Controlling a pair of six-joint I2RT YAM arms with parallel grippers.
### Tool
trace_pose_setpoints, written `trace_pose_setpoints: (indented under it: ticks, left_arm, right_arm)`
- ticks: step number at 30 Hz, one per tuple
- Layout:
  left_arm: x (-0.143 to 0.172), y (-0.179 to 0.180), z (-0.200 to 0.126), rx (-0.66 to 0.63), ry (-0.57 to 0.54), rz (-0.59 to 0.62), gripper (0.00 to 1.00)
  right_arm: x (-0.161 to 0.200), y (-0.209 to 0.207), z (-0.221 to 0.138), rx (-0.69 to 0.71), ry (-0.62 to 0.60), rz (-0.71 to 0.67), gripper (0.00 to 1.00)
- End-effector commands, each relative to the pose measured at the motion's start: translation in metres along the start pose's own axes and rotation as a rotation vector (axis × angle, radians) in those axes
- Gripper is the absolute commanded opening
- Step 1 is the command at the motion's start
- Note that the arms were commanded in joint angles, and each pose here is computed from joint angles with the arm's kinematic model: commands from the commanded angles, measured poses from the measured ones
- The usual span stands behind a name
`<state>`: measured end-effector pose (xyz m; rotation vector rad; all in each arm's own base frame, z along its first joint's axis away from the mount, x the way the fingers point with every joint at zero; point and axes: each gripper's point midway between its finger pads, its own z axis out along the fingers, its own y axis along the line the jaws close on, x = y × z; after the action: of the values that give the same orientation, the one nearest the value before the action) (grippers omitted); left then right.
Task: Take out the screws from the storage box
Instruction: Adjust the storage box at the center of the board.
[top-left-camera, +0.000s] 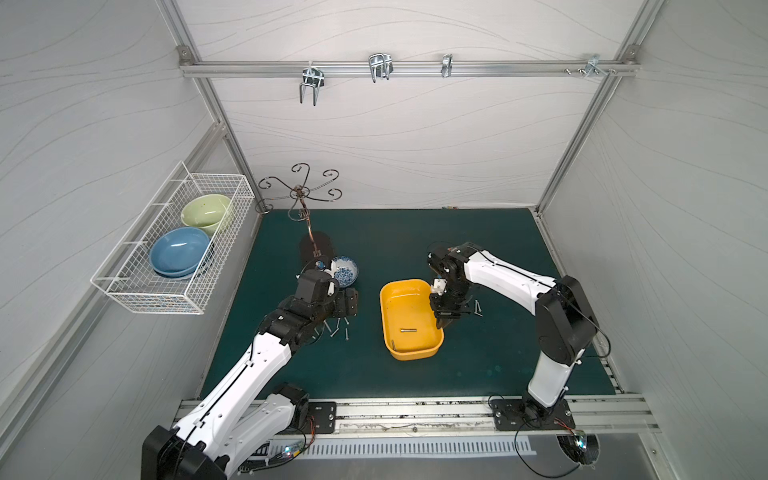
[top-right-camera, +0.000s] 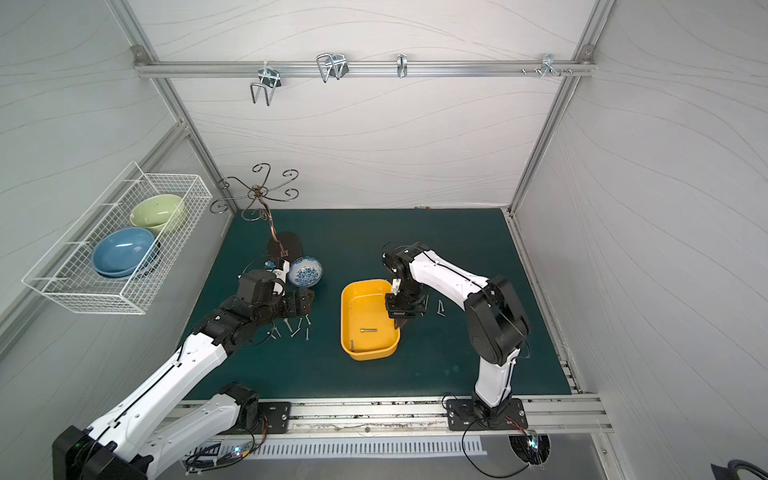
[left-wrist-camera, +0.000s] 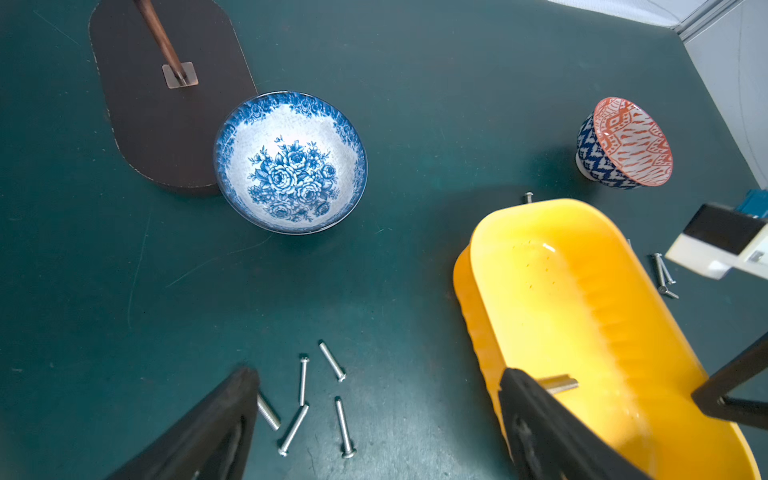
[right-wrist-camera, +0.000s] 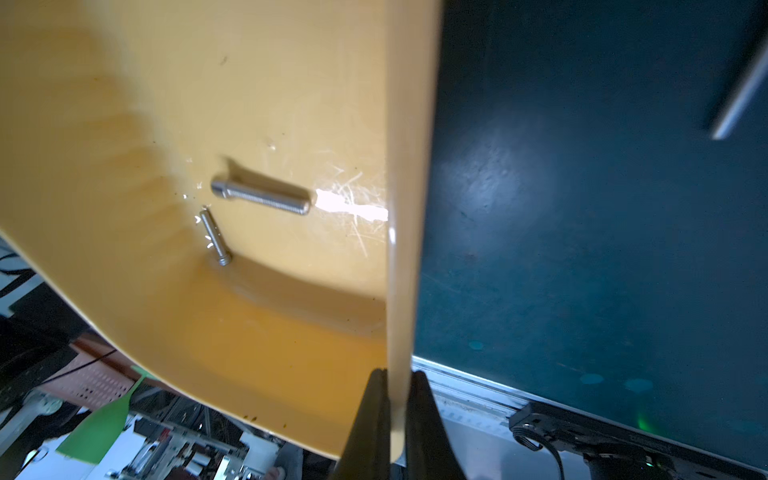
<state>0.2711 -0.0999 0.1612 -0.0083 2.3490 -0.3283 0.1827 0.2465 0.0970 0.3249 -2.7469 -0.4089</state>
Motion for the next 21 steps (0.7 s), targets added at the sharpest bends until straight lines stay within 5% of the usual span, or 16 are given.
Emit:
trace_pose_setpoints:
  ticks: [1,10,21]
  left_arm:
    - [-0.014,-0.001,-0.004,0.005,-0.063,0.013,0.94]
    - [-0.016,-0.002,-0.003,0.008,-0.062,0.013,0.94]
    - [-0.019,-0.003,-0.005,0.012,-0.058,0.009,0.94]
  right_arm:
    - [0.028,0.018,-0.009,-0.139,0.144,0.017,0.00]
    - [0.005,-0.014,-0.010,0.016,0.024,0.033,0.00]
    - [0.018,0.007,0.000,-0.145,0.157,0.102,0.00]
